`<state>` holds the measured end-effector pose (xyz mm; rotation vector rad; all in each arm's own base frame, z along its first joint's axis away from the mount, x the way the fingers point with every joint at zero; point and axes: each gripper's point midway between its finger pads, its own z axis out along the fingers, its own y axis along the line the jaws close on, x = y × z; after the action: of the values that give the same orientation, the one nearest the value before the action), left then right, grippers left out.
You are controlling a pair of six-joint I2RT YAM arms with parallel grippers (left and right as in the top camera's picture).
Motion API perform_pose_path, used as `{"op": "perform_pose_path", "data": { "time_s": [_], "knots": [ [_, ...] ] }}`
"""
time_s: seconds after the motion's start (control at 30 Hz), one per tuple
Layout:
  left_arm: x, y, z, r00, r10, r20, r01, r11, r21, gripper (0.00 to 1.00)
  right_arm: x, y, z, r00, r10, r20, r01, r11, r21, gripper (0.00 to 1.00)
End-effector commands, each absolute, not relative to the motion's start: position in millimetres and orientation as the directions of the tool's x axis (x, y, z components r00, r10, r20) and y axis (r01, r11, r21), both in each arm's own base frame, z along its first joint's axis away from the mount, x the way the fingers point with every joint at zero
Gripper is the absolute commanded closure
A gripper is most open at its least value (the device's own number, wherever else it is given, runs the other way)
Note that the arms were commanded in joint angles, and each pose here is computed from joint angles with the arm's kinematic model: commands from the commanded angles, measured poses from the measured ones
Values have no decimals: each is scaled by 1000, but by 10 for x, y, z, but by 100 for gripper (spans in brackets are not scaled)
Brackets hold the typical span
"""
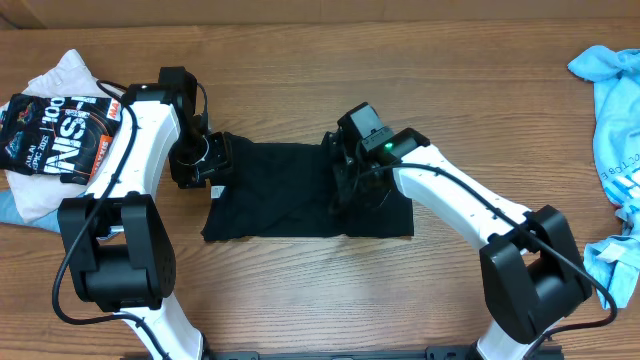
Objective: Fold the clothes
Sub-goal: 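Fold the strip's right end leftward over the middle with the right gripper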
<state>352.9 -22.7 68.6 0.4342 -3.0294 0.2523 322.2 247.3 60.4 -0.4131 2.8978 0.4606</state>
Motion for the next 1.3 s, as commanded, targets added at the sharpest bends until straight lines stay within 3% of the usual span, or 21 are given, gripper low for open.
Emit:
{"op": "perform_pose_path", "data": {
  "time_s": [0.0, 0.1, 0.17, 0.23, 0.3, 0.43, 0.73, 0.9, 1.03, 1.27],
  "knots": [
    [3589, -261, 733, -961, -268, 74, -276, 948, -158, 36, 3192, 2584, 541, -940, -270, -208, -323, 902, 285, 64],
    [3589, -261, 733, -961, -268, 74, -276, 948, -158, 36, 3134, 2618, 447, -941, -284, -184, -328, 899, 291, 66],
    [3590, -260, 733, -961, -268, 74, -276, 948, -158, 35, 3114, 2641, 401, -940, -291, -175, -332, 898, 290, 73],
    [3590, -260, 733, -961, -267, 74, -276, 948, -158, 35, 3087, 2666, 359, -940, -299, -163, -335, 895, 294, 88],
    [3590, -260, 733, -961, -267, 74, -276, 948, -158, 36, 3032, 2745, 368, -936, -317, -155, -352, 875, 332, 92],
    [3595, -260, 733, -961, -268, 72, -276, 948, -158, 35, 2846, 3032, 483, -873, -448, -192, -483, 744, 462, 86],
    [3587, -261, 733, -961, -267, 76, -276, 948, -158, 35, 2822, 3020, 467, -871, -455, -184, -486, 749, 450, 65],
    [3576, -261, 733, -960, -267, 80, -276, 948, -157, 33, 2800, 3006, 457, -873, -456, -174, -483, 752, 450, 64],
    [3562, -261, 734, -965, -249, 82, -259, 953, -156, 31, 2806, 2981, 454, -876, -452, -168, -477, 762, 438, 81],
    [3571, -170, 720, -976, -209, 61, -215, 971, -110, 25, 3127, 2657, 1056, -886, -375, -273, -439, 869, 230, 73]
  ]
}}
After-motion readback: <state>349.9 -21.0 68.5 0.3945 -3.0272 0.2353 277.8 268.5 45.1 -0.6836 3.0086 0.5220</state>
